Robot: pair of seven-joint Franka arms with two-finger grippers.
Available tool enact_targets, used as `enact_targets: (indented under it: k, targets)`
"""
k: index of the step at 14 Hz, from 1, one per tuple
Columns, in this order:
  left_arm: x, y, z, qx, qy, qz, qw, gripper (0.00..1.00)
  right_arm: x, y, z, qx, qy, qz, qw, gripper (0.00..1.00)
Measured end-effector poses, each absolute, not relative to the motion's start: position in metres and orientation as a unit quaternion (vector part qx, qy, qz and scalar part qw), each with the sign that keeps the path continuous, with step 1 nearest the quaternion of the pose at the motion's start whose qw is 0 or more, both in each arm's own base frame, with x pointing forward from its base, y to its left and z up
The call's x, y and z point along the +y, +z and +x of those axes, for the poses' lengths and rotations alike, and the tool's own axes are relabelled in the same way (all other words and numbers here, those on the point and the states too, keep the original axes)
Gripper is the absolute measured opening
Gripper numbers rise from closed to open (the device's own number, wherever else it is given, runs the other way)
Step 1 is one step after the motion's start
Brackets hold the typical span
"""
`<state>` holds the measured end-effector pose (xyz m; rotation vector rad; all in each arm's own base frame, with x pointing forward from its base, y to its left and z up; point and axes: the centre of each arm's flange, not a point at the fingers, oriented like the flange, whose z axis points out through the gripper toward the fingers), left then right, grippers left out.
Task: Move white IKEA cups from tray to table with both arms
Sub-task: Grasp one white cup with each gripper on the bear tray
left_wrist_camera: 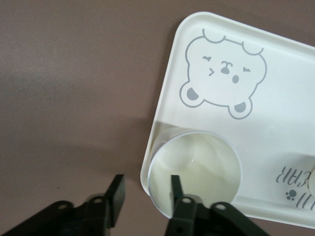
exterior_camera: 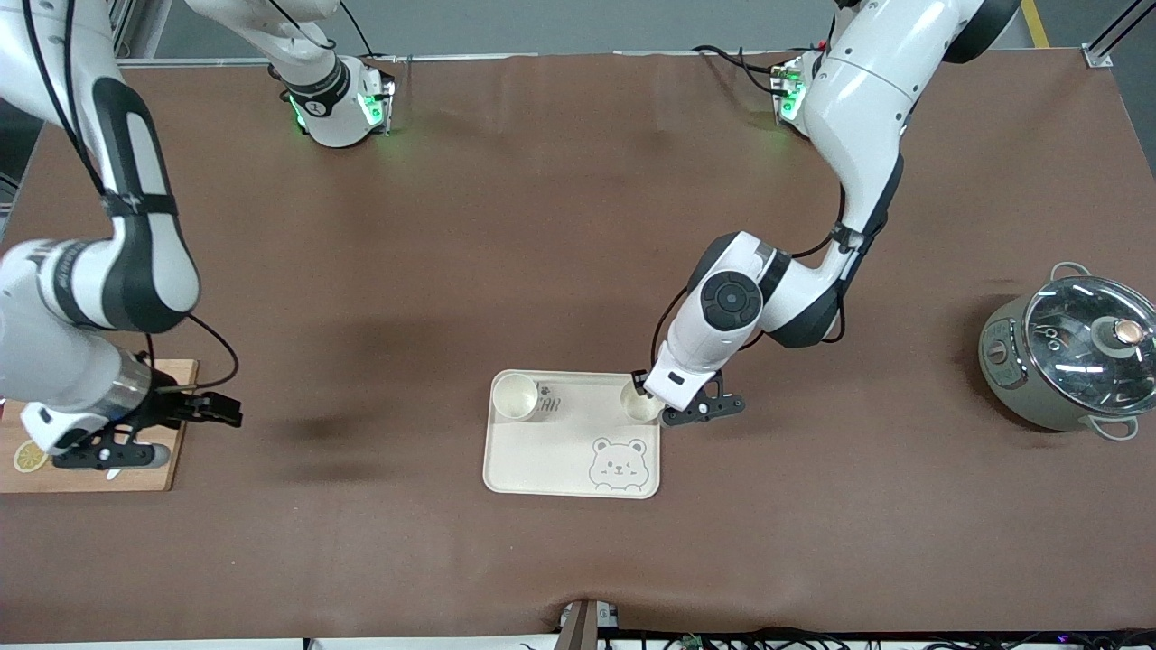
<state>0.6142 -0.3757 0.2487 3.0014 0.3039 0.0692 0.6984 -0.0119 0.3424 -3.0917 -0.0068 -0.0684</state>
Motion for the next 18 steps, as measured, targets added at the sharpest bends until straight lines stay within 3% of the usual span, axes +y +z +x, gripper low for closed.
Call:
enact_targets:
  k: [1,2,5,9,13,18]
  targets:
    - [-0.376,0.246,0.614,0.100,0.022,0.993,0.061,0.31,0.004,0.326,0.699,0.016,-0.012,-0.999,0.035,1.00]
    - [-0.376,0.243,0.614,0.101,0.022,0.993,0.062,0.30,0.022,0.313,0.699,0.038,-0.002,-0.998,0.047,1.00]
    - [-0.377,0.245,0.618,0.102,0.030,0.992,0.069,0.03,0.084,0.289,0.694,0.055,0.020,-0.996,0.061,1.00]
    - [-0.375,0.279,0.631,0.102,0.060,0.990,0.080,0.03,0.189,0.303,0.686,0.117,0.014,-0.991,0.064,1.00]
    - [-0.323,0.369,0.648,0.130,0.069,0.987,0.060,0.03,0.265,0.318,0.676,0.166,0.004,-0.983,0.073,1.00]
    - [-0.233,0.434,0.653,0.177,0.045,0.983,0.019,0.03,0.303,0.282,0.661,0.173,0.030,-0.982,0.065,1.00]
